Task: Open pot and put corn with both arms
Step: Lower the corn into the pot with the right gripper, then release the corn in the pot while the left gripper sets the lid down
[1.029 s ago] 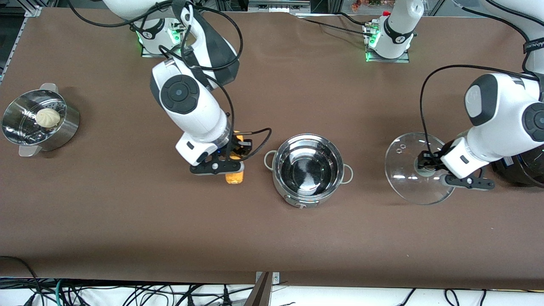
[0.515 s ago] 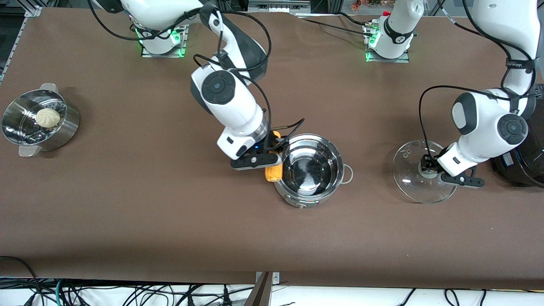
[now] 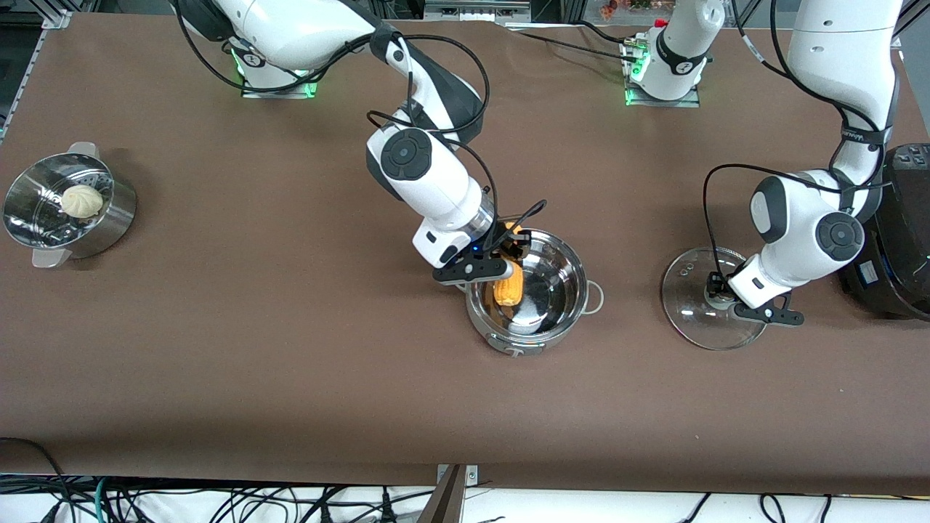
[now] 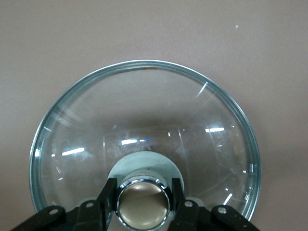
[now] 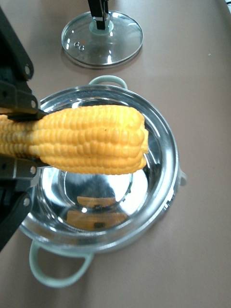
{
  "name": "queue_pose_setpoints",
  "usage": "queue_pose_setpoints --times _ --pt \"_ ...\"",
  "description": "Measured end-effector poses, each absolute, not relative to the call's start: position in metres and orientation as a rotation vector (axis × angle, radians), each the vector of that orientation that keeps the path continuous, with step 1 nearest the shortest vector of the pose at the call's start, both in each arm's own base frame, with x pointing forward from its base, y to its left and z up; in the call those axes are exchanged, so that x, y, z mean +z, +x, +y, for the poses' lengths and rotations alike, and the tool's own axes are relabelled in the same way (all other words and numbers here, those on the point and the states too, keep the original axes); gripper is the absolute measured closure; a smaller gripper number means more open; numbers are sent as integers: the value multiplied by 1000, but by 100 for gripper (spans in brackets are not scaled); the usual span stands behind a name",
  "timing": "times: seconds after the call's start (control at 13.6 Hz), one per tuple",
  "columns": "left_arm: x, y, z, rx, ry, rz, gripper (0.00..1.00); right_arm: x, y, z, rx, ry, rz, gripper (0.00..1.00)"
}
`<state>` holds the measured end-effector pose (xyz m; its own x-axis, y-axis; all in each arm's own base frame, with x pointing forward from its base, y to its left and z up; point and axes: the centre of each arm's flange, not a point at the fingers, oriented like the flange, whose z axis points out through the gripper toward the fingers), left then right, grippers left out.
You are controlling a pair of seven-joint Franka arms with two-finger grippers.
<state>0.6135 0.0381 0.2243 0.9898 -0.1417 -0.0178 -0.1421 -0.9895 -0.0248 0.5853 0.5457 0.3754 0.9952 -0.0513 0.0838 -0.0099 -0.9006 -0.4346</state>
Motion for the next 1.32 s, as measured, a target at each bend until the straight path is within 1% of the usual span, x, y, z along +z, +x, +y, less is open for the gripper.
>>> queue_pose_setpoints --times 0.29,0.37,0.51,0.59,0.74,0.96,1.03,1.1,1.18,1.32 --pt "221 612 38 34 -3108 221 50 347 580 563 -105 -2686 30 70" --pt "220 612 38 37 -3108 220 47 338 582 565 -102 -2684 33 70" --pt "220 612 39 37 -3108 219 28 324 587 566 -110 -2674 40 70" --pt "221 612 39 37 -3108 218 17 320 589 567 -111 -2672 41 70" --pt "221 612 39 36 -3108 216 0 316 590 567 -114 -2671 39 70" --pt "236 610 39 5 -3112 213 0 310 590 568 -116 -2668 41 70" --pt "247 608 40 -16 -3116 208 0 306 591 568 -116 -2668 43 70" --pt "263 604 43 -48 -3121 195 0 301 591 567 -112 -2670 45 67" --pt "281 600 50 -86 -3125 174 0 297 591 567 -109 -2672 48 67" --pt "315 593 67 -165 -3131 126 0 289 591 567 -102 -2676 51 52"
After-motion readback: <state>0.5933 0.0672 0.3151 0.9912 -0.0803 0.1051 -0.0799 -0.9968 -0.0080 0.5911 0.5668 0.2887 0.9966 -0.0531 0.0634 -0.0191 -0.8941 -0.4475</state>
